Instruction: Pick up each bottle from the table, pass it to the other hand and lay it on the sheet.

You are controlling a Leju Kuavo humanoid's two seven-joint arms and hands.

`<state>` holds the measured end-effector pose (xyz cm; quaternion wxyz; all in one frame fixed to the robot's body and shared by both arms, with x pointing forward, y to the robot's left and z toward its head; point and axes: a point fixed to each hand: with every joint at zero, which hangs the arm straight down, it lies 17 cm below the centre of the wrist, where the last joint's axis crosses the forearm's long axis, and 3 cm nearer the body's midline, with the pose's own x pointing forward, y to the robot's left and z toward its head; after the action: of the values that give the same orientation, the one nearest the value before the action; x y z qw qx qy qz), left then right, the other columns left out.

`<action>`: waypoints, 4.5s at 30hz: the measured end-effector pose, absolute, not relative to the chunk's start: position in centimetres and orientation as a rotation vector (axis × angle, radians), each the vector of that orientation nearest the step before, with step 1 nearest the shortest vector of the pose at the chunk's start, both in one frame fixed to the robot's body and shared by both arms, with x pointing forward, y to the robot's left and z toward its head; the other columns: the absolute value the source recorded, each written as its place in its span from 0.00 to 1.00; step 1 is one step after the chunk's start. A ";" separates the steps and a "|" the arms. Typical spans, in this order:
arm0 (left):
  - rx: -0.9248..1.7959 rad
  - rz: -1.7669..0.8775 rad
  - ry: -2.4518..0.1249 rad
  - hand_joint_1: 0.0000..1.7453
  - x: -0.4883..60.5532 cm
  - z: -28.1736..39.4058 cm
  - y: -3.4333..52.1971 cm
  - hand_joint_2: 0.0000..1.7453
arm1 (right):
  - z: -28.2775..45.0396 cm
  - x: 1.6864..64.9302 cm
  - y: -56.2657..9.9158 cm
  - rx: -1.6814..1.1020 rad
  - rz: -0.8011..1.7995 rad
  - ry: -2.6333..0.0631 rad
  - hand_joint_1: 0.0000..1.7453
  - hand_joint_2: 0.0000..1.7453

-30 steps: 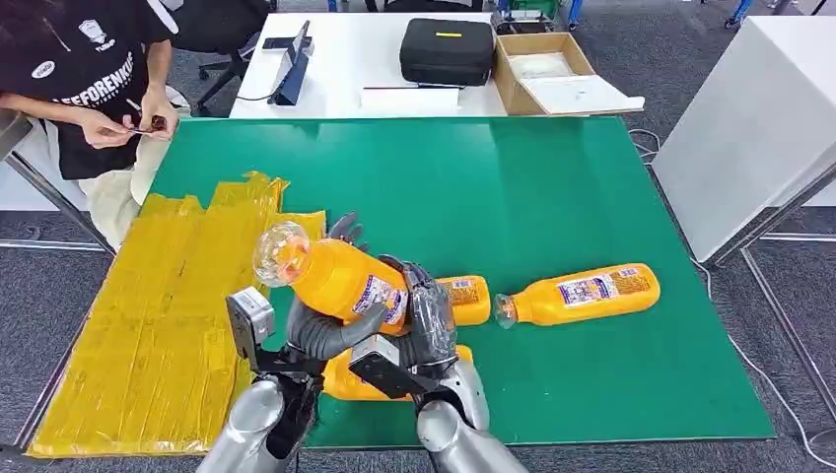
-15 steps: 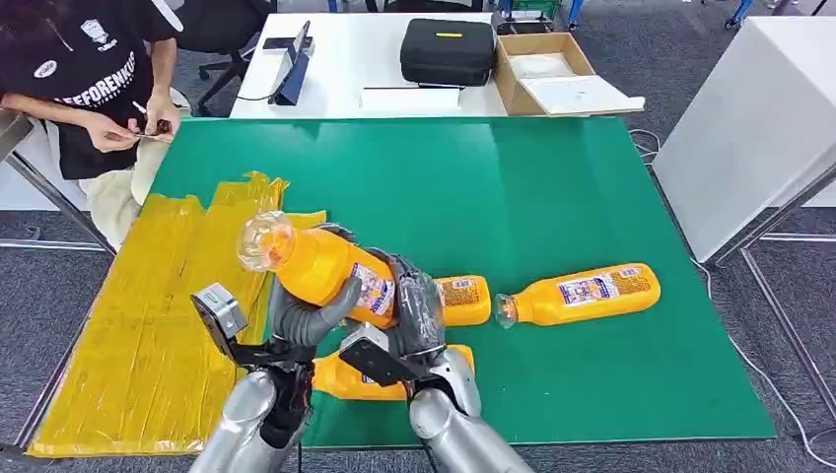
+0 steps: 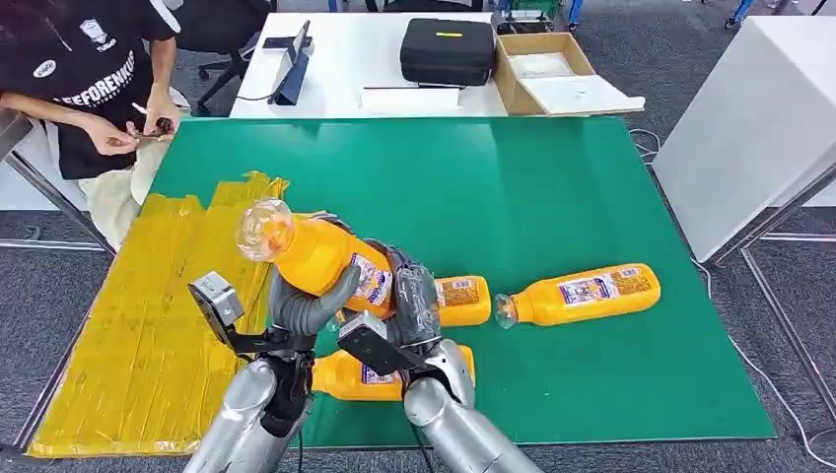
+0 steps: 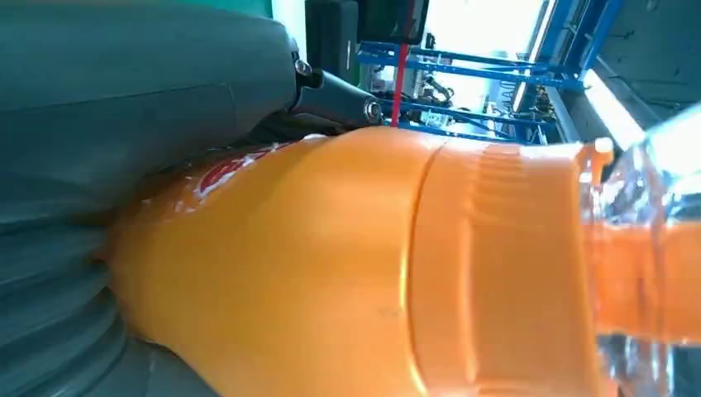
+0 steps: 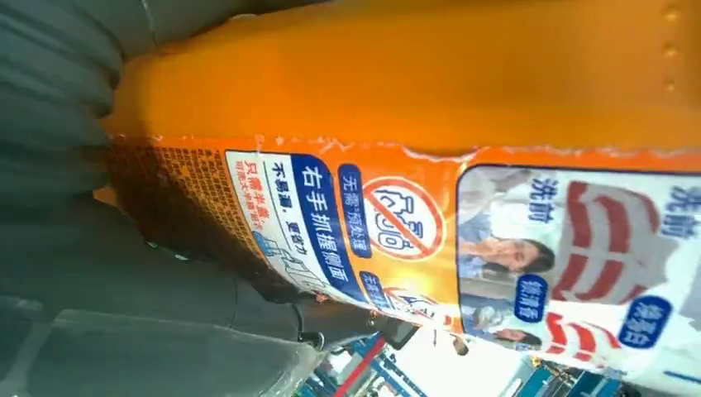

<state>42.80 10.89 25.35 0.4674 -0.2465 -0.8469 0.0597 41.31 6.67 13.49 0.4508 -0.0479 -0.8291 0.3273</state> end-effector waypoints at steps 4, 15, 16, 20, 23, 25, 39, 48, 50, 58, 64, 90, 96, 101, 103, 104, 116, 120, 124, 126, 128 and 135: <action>-0.611 0.157 -2.082 1.00 42.8 25.5 11.0 1.00 | 13.4 41.1 6.3 -0.123 0.782 -2.049 0.00 1.00; -0.462 0.224 -2.146 1.00 42.7 25.4 13.9 1.00 | 15.6 37.7 3.5 -0.099 0.677 -2.111 0.00 1.00; -0.441 0.226 -2.152 1.00 42.6 25.3 14.4 1.00 | 16.1 37.1 2.8 -0.102 0.663 -2.126 0.00 1.00; -0.099 0.203 -2.254 1.00 41.8 25.4 17.7 1.00 | 19.0 34.5 0.1 -0.179 0.608 -2.241 0.00 1.00; 0.506 0.098 -2.329 1.00 40.1 26.6 21.8 1.00 | 21.7 32.6 -3.5 -0.314 0.542 -2.331 0.00 1.00; 0.850 -0.067 -2.369 1.00 38.5 27.9 22.7 1.00 | 22.7 31.5 -5.5 -0.387 0.535 -2.364 0.00 1.00; 1.625 -0.726 -2.074 1.00 37.2 27.2 26.1 1.00 | 25.0 28.9 -14.1 -0.605 0.421 -2.385 0.00 1.00; 1.739 -0.813 -1.785 1.00 38.5 24.4 29.2 1.00 | 25.6 28.7 -17.2 -0.684 0.372 -2.389 0.00 1.00; 1.738 -0.840 -1.780 1.00 38.6 23.9 29.3 1.00 | 25.6 28.7 -17.5 -0.696 0.367 -2.385 0.00 1.00; 1.724 -0.815 -1.663 1.00 39.1 21.4 31.0 1.00 | 25.8 28.8 -18.4 -0.734 0.356 -2.368 0.00 1.00; 1.632 -0.853 -1.572 1.00 41.1 16.7 30.1 1.00 | 26.0 29.3 -18.8 -0.739 0.345 -2.363 0.00 1.00; 1.441 -1.164 -1.393 1.00 43.7 4.8 27.8 1.00 | 26.3 29.9 -19.7 -0.798 0.360 -2.325 0.00 1.00; 1.424 -1.137 -1.383 1.00 43.6 4.5 29.0 1.00 | 25.8 30.2 -19.9 -0.791 0.355 -2.305 0.00 1.00; 1.427 -1.057 -1.356 1.00 43.2 4.7 31.1 1.00 | 25.2 30.3 -19.9 -0.779 0.355 -2.289 0.00 1.00; 1.429 -1.027 -1.346 1.00 43.0 4.8 31.9 1.00 | 24.9 30.4 -19.9 -0.775 0.360 -2.284 0.00 1.00; 1.430 -1.011 -1.340 1.00 42.9 4.8 32.4 1.00 | 24.8 30.4 -19.9 -0.773 0.363 -2.282 0.00 1.00; 1.428 -0.959 -1.309 0.00 42.6 4.5 33.8 1.00 | 24.5 30.8 -19.6 -0.764 0.368 -2.269 0.00 1.00; 1.423 -0.953 -1.308 0.00 42.6 4.4 33.6 1.00 | 24.4 30.7 -19.6 -0.763 0.370 -2.266 0.00 1.00; 1.420 -0.949 -1.310 0.00 42.6 4.5 33.4 1.00 | 24.4 30.6 -19.4 -0.758 0.373 -2.266 0.00 1.00; 1.415 -0.949 -1.310 0.00 42.5 4.3 33.3 1.00 | 24.2 30.5 -19.3 -0.758 0.379 -2.260 0.00 1.00; 1.406 -0.948 -1.312 0.00 42.4 4.1 33.2 1.00 | 23.9 30.3 -19.2 -0.760 0.392 -2.252 0.00 1.00; 1.401 -0.947 -1.312 0.00 42.3 4.0 33.1 1.00 | 23.7 30.3 -19.1 -0.761 0.395 -2.246 0.00 1.00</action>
<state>42.25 33.13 3.98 0.4800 0.5742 -0.5378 -0.3880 30.28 -19.14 23.74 0.3607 -0.2952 -0.8714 0.1531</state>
